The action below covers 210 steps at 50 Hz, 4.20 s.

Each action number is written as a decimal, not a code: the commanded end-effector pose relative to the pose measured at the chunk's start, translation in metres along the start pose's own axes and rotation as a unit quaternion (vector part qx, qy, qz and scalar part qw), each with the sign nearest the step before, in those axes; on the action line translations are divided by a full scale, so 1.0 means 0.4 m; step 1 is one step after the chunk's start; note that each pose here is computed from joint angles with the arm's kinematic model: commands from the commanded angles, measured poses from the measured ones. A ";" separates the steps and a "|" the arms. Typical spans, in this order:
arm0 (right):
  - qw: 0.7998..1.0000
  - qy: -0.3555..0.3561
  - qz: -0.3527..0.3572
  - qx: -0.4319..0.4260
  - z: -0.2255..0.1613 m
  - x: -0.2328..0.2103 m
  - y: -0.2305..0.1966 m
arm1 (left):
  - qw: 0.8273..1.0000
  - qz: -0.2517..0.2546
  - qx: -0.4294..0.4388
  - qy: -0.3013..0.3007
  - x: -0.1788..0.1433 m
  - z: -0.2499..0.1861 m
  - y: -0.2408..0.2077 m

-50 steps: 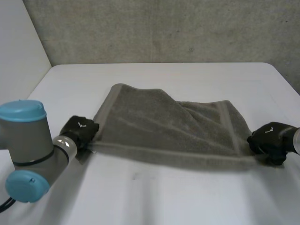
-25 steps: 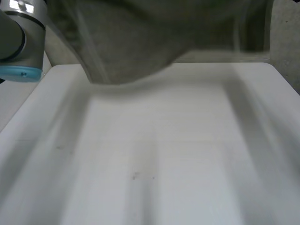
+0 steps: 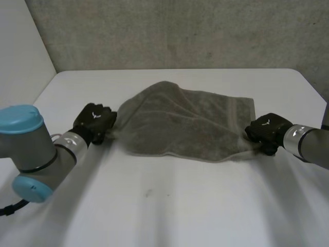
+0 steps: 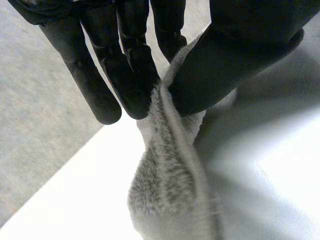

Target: Fold the towel.

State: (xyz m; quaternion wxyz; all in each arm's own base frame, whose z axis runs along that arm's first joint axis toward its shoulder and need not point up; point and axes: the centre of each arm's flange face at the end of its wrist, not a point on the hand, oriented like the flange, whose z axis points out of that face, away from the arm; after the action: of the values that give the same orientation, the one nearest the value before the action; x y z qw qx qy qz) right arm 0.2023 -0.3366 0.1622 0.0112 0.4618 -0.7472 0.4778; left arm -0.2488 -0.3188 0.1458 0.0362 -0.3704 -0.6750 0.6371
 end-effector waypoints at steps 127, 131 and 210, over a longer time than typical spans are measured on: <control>0.992 0.041 -0.064 -0.099 -0.117 0.059 0.046 | 0.972 0.096 -0.189 0.105 -0.093 -0.138 -0.035; 0.992 0.066 -0.065 -0.080 -0.086 0.063 0.038 | 0.977 0.088 -0.174 0.087 -0.111 -0.076 -0.027; 0.981 -0.081 -0.087 -0.152 -0.239 -0.020 0.065 | 0.961 0.039 -0.264 0.078 -0.083 -0.338 -0.019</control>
State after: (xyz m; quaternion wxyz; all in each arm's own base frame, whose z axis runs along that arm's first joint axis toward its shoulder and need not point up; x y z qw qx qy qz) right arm 0.1586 -0.2874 0.1841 0.0564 0.5108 -0.7792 0.3587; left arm -0.1609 -0.2482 0.1664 -0.0590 -0.4220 -0.7992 0.4240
